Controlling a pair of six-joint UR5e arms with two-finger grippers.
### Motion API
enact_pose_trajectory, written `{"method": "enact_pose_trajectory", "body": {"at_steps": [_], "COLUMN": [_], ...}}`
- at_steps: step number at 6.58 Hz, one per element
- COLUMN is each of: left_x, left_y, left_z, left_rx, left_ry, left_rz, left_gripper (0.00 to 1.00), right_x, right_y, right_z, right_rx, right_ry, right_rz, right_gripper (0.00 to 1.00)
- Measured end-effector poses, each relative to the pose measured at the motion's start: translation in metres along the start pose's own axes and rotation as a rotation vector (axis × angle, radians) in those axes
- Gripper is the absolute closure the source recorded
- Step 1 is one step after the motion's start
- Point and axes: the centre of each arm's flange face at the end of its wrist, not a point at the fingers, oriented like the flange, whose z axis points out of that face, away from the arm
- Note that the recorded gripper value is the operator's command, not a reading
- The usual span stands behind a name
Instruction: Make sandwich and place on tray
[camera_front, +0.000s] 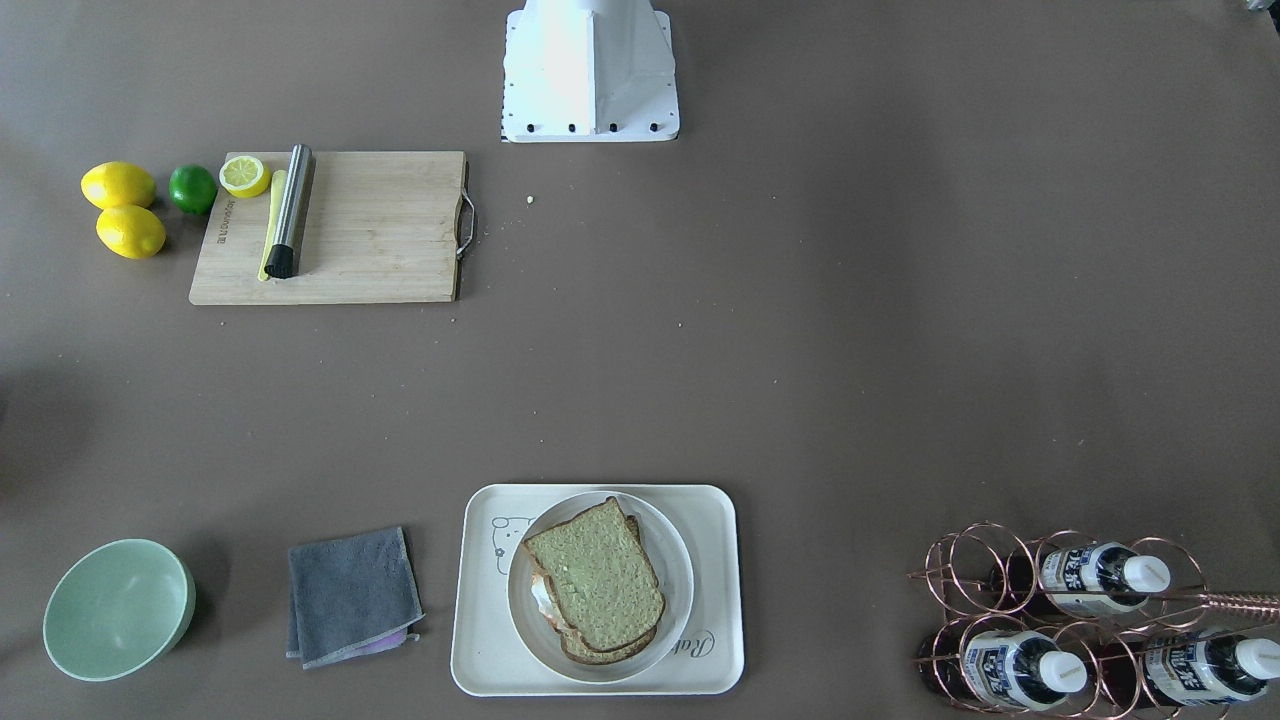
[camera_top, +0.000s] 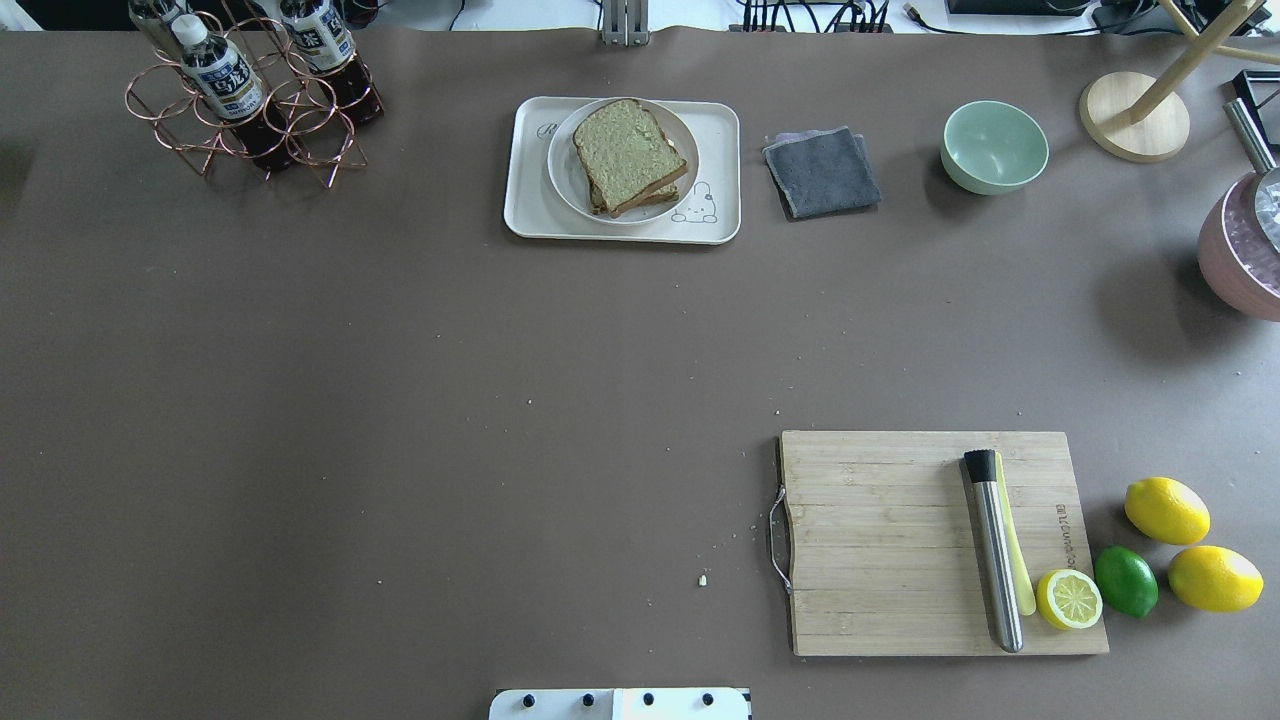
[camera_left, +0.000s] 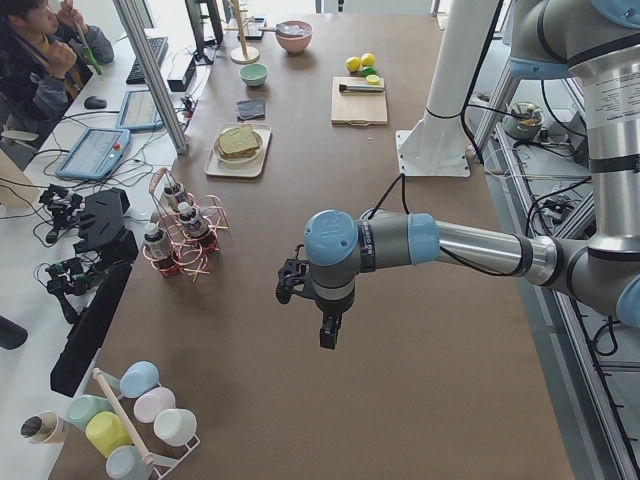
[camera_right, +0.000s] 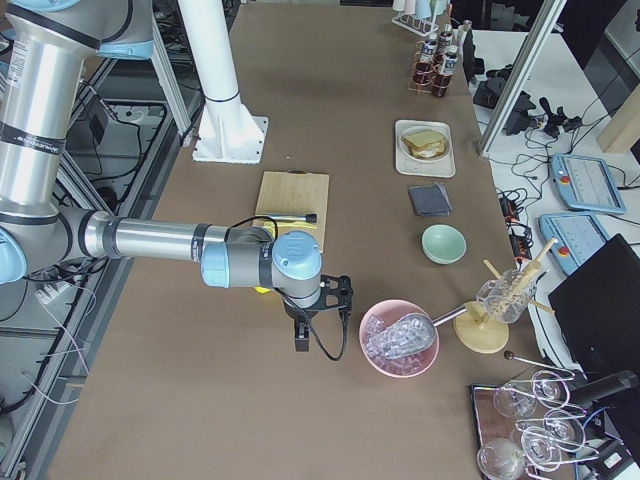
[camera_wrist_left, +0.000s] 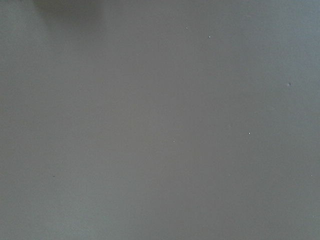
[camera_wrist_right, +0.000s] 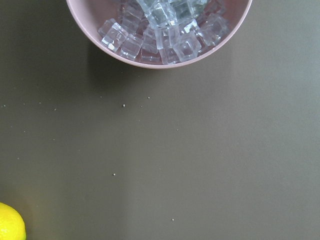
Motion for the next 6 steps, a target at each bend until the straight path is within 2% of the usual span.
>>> {"method": "enact_pose_trajectory", "body": {"at_steps": [3, 6], "left_x": [0.006, 0.014], "left_y": [0.001, 0.002], "left_z": [-0.008, -0.009], "left_rx": [0.017, 0.016], "left_ry": [0.000, -0.008], "left_rz": [-0.028, -0.044], "left_gripper": [0.02, 0.02], "right_x": [0.007, -0.002], "right_y": [0.010, 0.003], "right_z": [0.004, 0.008], "right_rx": [-0.012, -0.038], "right_ry": [0.011, 0.060], "right_rz": [0.018, -0.007], "right_gripper": [0.00, 0.00]}}
